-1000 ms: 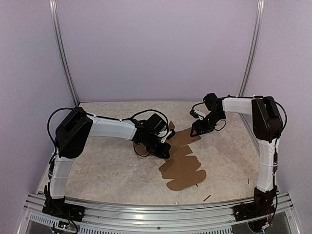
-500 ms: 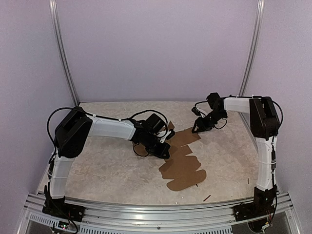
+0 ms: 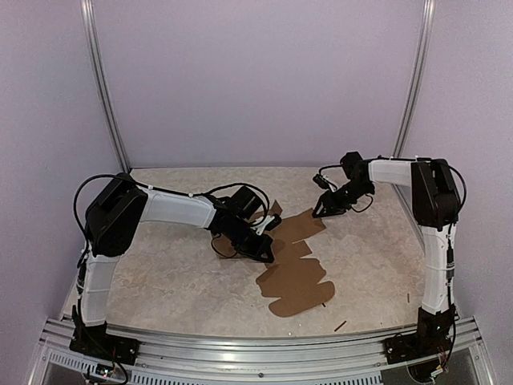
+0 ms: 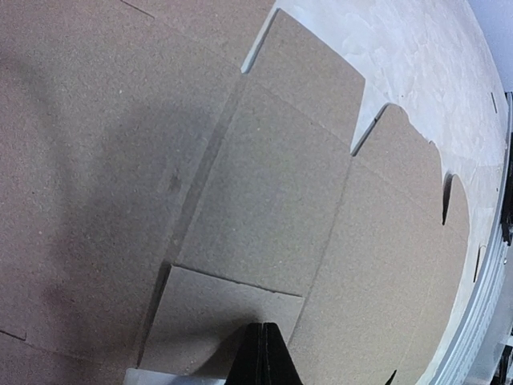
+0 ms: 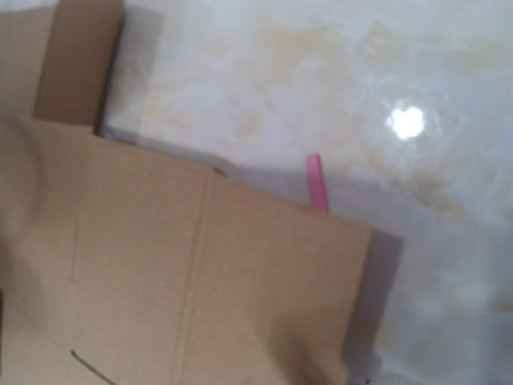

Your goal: Fold the paper box

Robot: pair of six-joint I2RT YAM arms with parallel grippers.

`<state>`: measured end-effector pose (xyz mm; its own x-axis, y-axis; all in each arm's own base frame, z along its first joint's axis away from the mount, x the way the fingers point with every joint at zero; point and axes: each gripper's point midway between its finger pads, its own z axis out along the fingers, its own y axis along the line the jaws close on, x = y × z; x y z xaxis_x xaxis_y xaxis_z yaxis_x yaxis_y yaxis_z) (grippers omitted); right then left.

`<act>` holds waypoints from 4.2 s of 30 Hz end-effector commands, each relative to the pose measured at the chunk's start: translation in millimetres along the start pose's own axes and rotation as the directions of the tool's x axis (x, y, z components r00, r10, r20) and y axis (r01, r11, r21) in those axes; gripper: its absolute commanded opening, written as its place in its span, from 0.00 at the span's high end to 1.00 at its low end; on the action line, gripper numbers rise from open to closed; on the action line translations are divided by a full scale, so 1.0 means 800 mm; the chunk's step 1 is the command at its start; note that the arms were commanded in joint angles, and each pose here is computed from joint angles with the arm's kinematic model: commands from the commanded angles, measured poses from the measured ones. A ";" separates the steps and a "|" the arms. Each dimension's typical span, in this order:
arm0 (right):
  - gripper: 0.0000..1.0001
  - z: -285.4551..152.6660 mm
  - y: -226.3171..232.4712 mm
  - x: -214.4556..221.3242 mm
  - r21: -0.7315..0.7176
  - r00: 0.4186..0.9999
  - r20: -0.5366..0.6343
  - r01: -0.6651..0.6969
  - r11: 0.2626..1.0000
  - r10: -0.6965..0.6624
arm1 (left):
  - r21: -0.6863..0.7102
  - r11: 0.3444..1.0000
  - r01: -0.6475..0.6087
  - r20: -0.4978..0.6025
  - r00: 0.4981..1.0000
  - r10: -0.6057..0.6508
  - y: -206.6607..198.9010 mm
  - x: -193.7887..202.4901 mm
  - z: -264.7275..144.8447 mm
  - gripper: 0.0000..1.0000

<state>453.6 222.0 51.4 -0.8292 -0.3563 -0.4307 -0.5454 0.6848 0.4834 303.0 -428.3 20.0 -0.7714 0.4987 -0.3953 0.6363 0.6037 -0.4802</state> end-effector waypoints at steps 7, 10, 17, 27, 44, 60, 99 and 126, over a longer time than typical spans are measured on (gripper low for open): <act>0.46 0.009 -0.019 0.023 0.100 0.996 -0.069 -0.056 0.993 0.063 | -0.092 0.994 0.054 -0.111 0.992 -0.064 0.040 0.051 0.009 1.00; 0.46 0.013 -0.021 0.024 0.099 0.995 -0.075 -0.058 0.993 0.066 | -0.091 0.994 0.057 -0.112 0.991 -0.067 0.039 0.052 0.010 1.00; 0.58 0.037 0.026 0.035 -0.205 0.989 -0.112 -0.122 0.971 0.100 | -0.093 0.994 0.064 -0.109 0.991 -0.074 0.041 0.052 0.011 1.00; 0.99 -0.018 0.058 0.001 -0.179 0.999 0.014 0.047 0.983 -0.046 | -0.096 0.995 -0.005 -0.010 1.000 0.004 0.031 0.009 -0.042 0.76; 1.00 -0.104 0.165 -0.013 -0.057 0.894 0.135 0.437 0.898 -0.427 | -0.408 0.880 -0.243 0.233 0.904 0.358 0.049 -0.102 -0.239 0.45; 1.00 -0.113 0.205 -0.006 -0.132 0.863 0.166 0.500 0.856 -0.478 | -0.151 0.938 -0.312 0.246 0.907 0.341 0.036 -0.090 -0.221 0.44; 1.00 -0.107 0.218 0.003 -0.182 0.847 0.173 0.529 0.829 -0.503 | 0.236 0.932 -0.277 0.257 0.942 0.215 0.012 -0.083 -0.230 0.71; 0.45 -0.091 0.139 0.069 -0.001 0.909 0.101 0.405 0.914 -0.403 | 0.372 0.901 -0.223 0.327 0.940 0.098 0.006 -0.092 -0.255 1.00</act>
<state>335.9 232.7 132.8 -0.5285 -0.5661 -0.6327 -0.8378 0.4682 0.2809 363.1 -338.4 182.4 -0.6502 0.3882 -0.6531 0.7571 0.2583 -0.6001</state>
